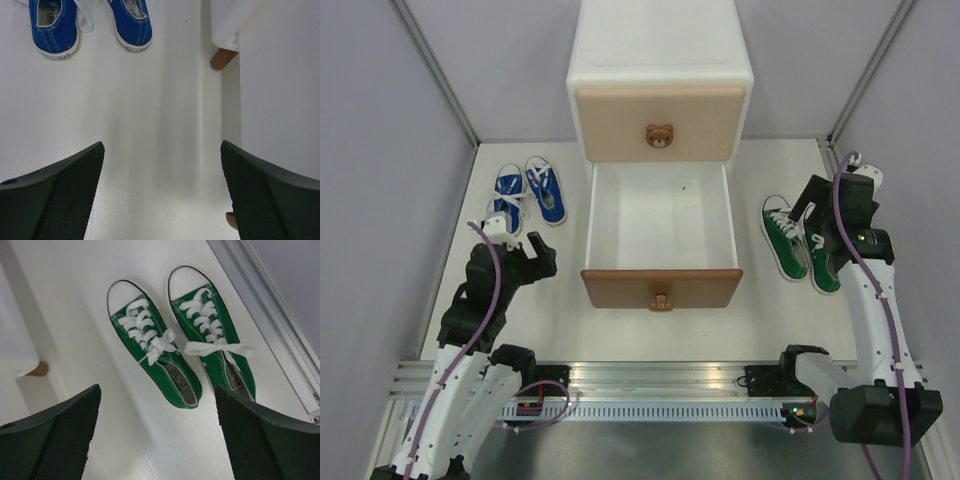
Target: Place and organize the shoes in the shoe cabinet
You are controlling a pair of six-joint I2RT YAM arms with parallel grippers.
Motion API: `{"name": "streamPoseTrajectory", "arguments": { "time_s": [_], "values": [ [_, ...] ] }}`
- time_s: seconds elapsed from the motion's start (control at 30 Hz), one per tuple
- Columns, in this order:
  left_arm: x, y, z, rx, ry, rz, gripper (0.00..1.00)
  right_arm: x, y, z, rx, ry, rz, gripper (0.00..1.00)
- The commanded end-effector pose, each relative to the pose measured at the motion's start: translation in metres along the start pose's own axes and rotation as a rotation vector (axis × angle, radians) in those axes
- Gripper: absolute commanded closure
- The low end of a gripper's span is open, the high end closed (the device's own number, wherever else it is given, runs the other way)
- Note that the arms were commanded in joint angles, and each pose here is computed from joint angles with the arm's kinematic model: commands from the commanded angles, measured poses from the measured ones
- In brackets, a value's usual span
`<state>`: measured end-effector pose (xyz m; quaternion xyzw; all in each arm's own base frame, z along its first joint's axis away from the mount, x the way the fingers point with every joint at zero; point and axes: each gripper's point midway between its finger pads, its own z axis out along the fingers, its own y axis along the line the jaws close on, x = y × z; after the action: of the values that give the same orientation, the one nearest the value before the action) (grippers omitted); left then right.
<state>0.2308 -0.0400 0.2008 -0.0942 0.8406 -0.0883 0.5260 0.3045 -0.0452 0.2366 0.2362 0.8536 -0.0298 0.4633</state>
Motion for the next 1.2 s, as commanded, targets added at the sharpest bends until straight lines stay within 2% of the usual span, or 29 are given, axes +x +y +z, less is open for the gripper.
{"name": "streamPoseTrajectory", "arguments": {
  "time_s": [0.0, 0.13, 0.37, 0.5, 0.7, 0.8, 1.03, 1.17],
  "values": [
    [-0.009, -0.003, -0.001, 0.02, -0.042, 0.026, 0.0, 0.004, -0.019, 0.007, 0.056, -0.003, 0.011, 0.02],
    [-0.011, -0.005, -0.003, 0.035, -0.048, 0.023, 0.0, 0.032, -0.045, 0.034, 0.151, 0.097, 0.125, 0.02],
    [-0.011, -0.008, -0.004, 0.051, -0.047, 0.024, 0.0, 0.052, -0.118, 0.052, 0.395, 0.104, 0.352, 0.07],
    [-0.011, -0.01, -0.006, 0.061, -0.052, 0.024, 0.0, 0.067, -0.133, 0.061, 0.473, 0.125, 0.392, 0.1],
    [-0.011, -0.013, -0.007, 0.077, -0.05, 0.028, 0.0, 0.081, -0.14, 0.071, 0.503, 0.151, 0.397, 0.15],
    [-0.01, -0.014, -0.007, 0.08, -0.046, 0.03, 0.0, 0.082, -0.139, 0.071, 0.497, 0.157, 0.394, 0.18],
    [-0.008, -0.014, -0.003, 0.076, -0.03, 0.034, 0.0, 0.062, -0.094, 0.057, 0.259, 0.084, 0.294, 0.22],
    [-0.007, -0.013, -0.002, 0.068, -0.023, 0.036, 0.0, 0.07, -0.055, 0.053, 0.125, 0.131, 0.193, 0.23]
  ]
}}
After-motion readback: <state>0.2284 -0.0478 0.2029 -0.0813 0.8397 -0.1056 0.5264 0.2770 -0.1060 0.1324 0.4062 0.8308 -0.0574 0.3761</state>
